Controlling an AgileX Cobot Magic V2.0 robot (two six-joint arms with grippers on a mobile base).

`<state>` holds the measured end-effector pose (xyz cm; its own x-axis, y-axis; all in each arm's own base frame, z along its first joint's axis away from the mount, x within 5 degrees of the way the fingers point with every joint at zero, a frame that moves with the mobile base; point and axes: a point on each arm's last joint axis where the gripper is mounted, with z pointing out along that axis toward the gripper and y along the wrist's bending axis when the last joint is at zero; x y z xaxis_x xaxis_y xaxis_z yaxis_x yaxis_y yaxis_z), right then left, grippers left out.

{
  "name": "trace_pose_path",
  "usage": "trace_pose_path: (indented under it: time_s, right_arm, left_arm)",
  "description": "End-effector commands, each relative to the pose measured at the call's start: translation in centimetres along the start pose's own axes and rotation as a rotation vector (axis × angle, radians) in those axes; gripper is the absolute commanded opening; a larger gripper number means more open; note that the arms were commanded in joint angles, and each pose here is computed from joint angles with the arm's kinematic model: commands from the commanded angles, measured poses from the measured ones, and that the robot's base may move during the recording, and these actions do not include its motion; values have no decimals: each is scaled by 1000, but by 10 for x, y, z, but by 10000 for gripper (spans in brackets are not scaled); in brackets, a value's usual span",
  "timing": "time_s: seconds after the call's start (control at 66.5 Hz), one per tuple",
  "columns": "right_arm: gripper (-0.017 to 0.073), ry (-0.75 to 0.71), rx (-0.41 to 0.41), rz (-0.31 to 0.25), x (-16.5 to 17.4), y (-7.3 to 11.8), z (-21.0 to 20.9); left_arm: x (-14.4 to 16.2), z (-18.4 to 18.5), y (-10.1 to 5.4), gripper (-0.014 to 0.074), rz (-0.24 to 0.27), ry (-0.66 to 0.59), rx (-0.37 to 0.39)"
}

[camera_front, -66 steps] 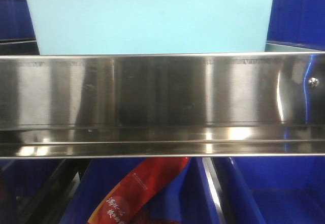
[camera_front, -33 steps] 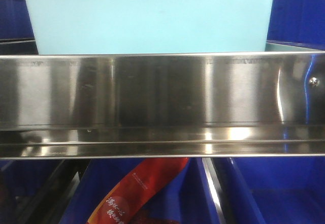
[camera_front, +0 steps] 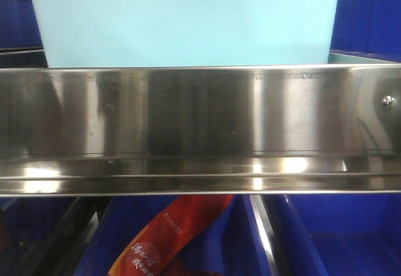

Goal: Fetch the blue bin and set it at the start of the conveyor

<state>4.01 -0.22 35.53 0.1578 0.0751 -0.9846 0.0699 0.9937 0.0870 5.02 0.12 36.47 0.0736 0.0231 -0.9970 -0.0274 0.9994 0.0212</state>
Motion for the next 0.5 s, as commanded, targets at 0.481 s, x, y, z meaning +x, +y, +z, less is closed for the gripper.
trace_pose_path:
  time_s: [0.481]
  right_arm:
    - [570,420,-241,-134,-45,33,99]
  left_arm:
    - [-17,80,-56,547,-8,258,422]
